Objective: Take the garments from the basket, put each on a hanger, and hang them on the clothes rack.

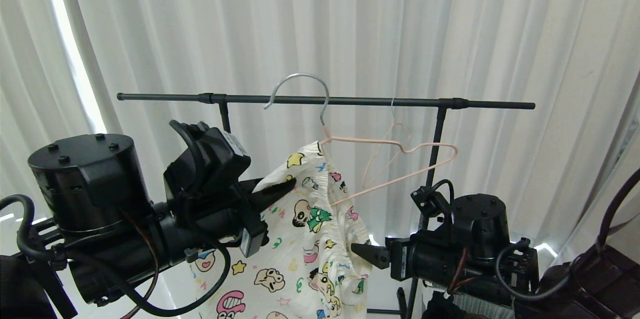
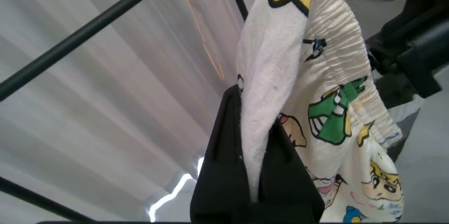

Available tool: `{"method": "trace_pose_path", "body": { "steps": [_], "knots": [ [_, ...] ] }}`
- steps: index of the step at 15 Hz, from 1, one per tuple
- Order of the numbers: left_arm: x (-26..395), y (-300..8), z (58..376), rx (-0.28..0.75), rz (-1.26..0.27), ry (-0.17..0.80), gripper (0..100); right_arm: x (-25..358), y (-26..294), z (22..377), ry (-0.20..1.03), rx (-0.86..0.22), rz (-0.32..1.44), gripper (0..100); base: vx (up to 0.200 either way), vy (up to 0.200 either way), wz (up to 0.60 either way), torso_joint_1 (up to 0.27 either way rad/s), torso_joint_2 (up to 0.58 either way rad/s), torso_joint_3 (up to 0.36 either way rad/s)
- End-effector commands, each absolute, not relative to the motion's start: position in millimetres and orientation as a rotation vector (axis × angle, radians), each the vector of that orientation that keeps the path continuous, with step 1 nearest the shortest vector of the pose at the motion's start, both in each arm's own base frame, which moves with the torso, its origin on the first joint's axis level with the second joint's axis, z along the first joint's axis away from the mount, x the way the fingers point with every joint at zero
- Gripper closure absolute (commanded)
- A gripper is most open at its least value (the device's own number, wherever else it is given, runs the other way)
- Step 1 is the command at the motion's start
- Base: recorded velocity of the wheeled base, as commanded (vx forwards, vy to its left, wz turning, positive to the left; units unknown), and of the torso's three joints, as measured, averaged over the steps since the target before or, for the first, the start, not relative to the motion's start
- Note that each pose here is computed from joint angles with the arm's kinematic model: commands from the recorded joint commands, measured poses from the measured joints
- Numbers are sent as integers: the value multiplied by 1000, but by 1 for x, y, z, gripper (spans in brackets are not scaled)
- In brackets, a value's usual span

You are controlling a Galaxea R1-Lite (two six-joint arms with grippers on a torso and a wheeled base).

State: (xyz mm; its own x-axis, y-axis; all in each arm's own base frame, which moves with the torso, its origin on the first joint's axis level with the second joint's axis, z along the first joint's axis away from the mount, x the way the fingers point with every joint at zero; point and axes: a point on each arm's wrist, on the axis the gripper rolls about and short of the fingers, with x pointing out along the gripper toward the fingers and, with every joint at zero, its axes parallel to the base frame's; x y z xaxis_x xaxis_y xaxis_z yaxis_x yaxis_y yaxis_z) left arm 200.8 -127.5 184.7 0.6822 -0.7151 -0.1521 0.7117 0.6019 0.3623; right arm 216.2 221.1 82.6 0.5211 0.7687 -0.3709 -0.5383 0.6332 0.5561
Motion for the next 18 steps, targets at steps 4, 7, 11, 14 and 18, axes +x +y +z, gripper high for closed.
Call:
{"method": "trace_pose_path", "body": {
  "steps": [4, 7, 11, 14, 18],
  "knots": [
    [208, -128, 179, 420, -784, 26, 100, 221, 217, 75, 633, 385, 723, 0, 0, 0, 0, 0, 0, 0],
    [211, -126, 178, 396, -742, 48, 100, 217, 209, 70, 642, 349, 697, 100, 0, 0, 0, 0, 0, 0],
    [209, -125, 173, 398, -744, 70, 100, 218, 207, 71, 621, 314, 691, 100, 0, 0, 0, 0, 0, 0],
    [196, -113, 146, 413, -735, 180, 100, 237, 181, 72, 550, 259, 542, 100, 0, 0, 0, 0, 0, 0],
    [189, -105, 132, 417, -730, 245, 100, 252, 147, 86, 474, 185, 457, 100, 0, 0, 0, 0, 0, 0]
  ]
}}
